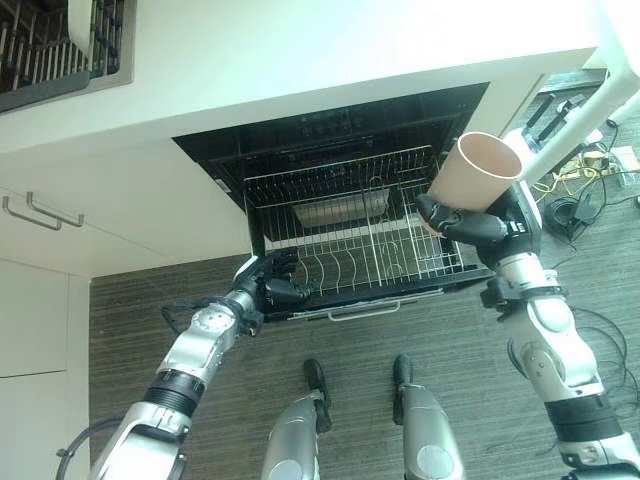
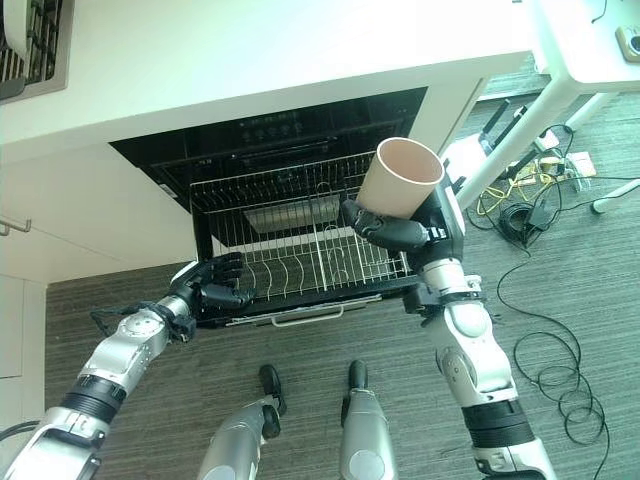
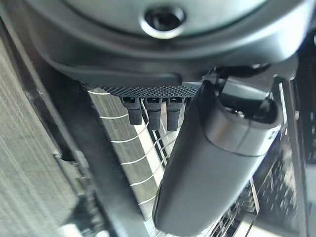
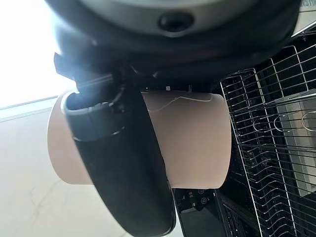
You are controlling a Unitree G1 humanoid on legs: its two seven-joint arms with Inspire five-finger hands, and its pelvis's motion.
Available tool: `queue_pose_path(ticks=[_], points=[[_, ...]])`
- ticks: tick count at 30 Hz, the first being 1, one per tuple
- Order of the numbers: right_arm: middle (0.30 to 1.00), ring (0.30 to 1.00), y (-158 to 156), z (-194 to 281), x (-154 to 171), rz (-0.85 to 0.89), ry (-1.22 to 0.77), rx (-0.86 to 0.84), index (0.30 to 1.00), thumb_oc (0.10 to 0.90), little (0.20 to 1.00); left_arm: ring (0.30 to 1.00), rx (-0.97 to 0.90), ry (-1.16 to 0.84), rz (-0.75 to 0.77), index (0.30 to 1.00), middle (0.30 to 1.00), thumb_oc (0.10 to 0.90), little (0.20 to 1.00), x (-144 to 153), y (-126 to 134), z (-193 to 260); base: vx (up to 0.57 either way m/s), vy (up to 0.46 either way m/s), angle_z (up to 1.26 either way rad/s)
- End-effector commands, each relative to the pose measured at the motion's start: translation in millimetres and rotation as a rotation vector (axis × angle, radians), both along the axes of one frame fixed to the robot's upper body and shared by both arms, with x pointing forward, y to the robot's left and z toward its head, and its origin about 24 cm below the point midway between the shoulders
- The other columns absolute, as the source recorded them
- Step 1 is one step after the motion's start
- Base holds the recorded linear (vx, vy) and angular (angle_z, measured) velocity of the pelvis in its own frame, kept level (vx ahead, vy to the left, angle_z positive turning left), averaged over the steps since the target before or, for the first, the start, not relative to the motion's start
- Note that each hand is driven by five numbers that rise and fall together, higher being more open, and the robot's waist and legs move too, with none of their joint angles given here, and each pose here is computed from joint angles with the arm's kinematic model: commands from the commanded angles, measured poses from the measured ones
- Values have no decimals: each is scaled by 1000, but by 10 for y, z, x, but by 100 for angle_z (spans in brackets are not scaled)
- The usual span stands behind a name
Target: Place the dishes in the dishwasher.
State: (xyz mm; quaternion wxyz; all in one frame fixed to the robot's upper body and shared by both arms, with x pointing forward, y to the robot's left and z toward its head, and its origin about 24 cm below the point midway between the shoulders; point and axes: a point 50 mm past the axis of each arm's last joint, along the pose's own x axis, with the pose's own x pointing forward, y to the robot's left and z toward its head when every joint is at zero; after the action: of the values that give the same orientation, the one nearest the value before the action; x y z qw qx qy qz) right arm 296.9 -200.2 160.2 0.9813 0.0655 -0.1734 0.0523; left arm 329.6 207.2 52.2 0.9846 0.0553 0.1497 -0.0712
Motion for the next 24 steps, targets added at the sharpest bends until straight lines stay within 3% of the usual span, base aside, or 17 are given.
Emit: queue_pose_path(ticks=[1, 5, 14, 18, 24], points=[[300, 300, 122, 613, -86, 20, -321, -5, 300, 400, 300, 900, -39, 3, -4, 900, 900, 800, 900, 34, -59, 3, -11, -40, 1], [300, 300, 81, 645, -5, -47, -287, -78, 300, 400, 300, 900, -104, 74, -24, 900, 900, 800, 900, 11, -103, -61, 5, -26, 0], [300, 300, -211, 581, 270, -197, -86, -249, 300, 400, 300, 900, -572, 159, -69, 900, 900, 800, 900, -33, -289, 39, 20, -43, 2], [300, 300, -387, 596, 425, -248, 31, -314, 300, 400, 300, 900, -631, 101, -83, 900, 900, 800, 900, 29, -252, 248, 14, -35, 10], [300, 300, -585, 641, 596, -296, 150, -358, 300, 400, 300, 900, -560, 162, -67, 900, 900, 800, 900, 33, -214, 215, -1, -27, 4]])
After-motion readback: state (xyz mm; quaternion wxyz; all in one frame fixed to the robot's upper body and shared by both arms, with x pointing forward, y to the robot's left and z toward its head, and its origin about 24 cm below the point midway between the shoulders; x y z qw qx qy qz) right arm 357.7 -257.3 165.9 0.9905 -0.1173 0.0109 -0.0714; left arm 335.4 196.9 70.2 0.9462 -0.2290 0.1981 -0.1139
